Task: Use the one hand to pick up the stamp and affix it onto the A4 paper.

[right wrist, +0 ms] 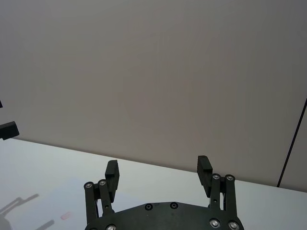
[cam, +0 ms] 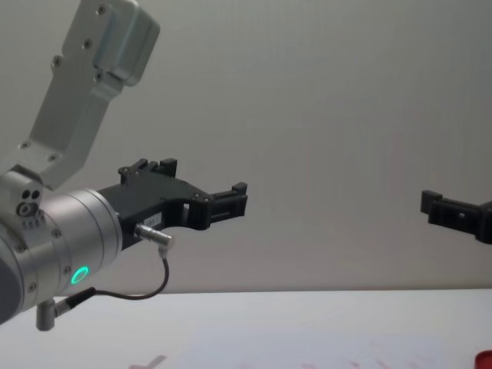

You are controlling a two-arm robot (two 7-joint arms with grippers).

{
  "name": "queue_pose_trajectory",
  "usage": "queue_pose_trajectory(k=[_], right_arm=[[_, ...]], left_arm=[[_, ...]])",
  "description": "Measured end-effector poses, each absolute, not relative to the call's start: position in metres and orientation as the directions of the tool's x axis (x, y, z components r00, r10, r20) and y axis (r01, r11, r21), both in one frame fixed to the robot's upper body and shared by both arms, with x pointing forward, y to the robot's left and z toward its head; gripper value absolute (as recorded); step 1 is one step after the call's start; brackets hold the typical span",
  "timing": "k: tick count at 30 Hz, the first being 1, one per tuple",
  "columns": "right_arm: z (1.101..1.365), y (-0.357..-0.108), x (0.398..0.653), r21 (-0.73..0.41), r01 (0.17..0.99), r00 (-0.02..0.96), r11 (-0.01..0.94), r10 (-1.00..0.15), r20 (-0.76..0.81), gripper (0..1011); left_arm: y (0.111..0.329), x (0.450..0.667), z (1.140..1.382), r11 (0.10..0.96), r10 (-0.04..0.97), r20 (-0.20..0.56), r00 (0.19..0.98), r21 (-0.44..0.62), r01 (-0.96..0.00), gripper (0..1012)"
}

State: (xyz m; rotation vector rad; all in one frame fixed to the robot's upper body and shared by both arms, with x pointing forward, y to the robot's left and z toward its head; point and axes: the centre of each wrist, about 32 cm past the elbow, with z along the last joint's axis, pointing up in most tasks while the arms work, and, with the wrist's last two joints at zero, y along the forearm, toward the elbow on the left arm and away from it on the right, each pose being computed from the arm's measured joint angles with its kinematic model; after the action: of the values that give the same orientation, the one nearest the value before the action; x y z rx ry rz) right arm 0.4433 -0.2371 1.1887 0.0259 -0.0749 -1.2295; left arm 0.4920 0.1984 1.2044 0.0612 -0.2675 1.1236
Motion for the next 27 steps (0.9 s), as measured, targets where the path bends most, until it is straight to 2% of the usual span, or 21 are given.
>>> queue_pose_trajectory(k=[10, 27], right_arm=[[1.184, -0.240, 0.444, 0.046, 0.937, 0.343, 0.345, -0.938, 0.045, 1001], [1.159, -0.269, 0.453, -0.021, 0.939, 0.345, 0.344, -0.937, 0.050, 1001]], left_arm=[[0.198, 0.492, 1.204, 0.434, 0.882, 0.242, 0.404, -0.086, -0.897, 1001], [0.198, 0.492, 1.204, 0.434, 0.882, 0.242, 0.404, -0.086, -0.897, 1001]])
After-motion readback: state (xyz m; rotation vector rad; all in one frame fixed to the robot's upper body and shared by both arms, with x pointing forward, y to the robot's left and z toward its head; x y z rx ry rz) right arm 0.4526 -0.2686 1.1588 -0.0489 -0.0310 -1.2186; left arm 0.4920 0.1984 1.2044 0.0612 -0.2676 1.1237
